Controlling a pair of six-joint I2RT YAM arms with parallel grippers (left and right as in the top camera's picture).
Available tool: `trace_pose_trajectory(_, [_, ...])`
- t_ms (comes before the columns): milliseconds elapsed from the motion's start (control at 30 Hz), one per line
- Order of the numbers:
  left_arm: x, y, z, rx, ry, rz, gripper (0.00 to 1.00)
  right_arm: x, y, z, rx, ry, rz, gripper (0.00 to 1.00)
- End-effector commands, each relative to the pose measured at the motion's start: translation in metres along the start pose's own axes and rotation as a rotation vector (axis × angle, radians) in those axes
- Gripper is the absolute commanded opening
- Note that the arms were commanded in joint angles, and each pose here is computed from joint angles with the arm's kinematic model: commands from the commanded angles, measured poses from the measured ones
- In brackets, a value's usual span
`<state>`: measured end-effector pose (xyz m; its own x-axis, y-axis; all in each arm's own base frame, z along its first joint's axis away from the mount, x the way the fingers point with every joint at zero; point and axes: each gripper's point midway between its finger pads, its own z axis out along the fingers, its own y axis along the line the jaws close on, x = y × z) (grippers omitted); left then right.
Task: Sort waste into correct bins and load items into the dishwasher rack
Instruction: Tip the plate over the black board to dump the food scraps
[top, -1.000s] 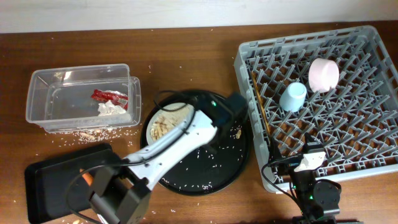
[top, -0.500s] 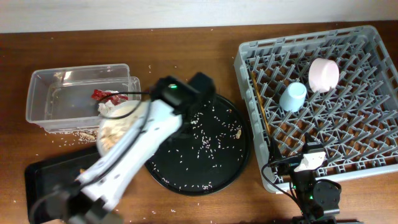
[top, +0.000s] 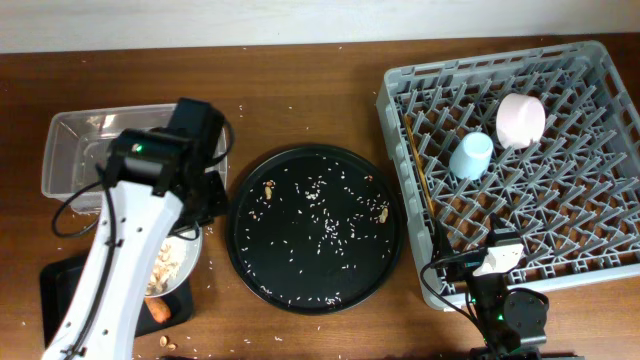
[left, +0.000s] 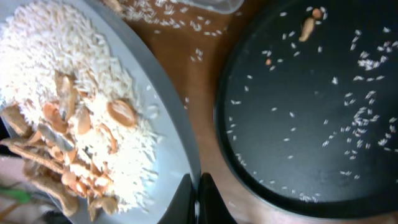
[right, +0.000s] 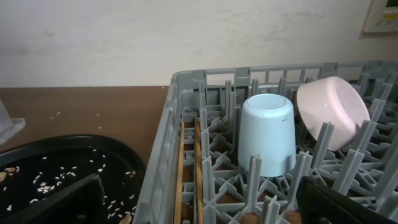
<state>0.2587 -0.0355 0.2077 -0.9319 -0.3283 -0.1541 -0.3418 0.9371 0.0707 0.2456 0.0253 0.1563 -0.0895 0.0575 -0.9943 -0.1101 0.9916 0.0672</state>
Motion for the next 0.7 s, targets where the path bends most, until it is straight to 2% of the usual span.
trace_pose_trajectory(0, [0.008, -0.007, 0.012, 0.163, 0.034, 0.065, 0.00, 0.002, 0.000, 0.000, -0.001, 0.003, 0.004, 0.98])
trace_pose_trajectory(267, [0.013, 0.001, 0.028, 0.413, 0.027, 0.010, 0.00, 0.002, 0.000, 0.000, -0.001, 0.003, 0.005, 0.98])
trace_pose_trajectory(500, [0.013, 0.021, -0.001, 0.722, -0.121, -0.012, 0.00, 0.002, 0.000, 0.000, -0.001, 0.003, 0.005, 0.98])
trace_pose_trajectory(667, [0.018, 0.041, -0.021, 0.852, -0.234, -0.056, 0.00, 0.002, 0.000, 0.000, -0.001, 0.003, 0.005, 0.98])
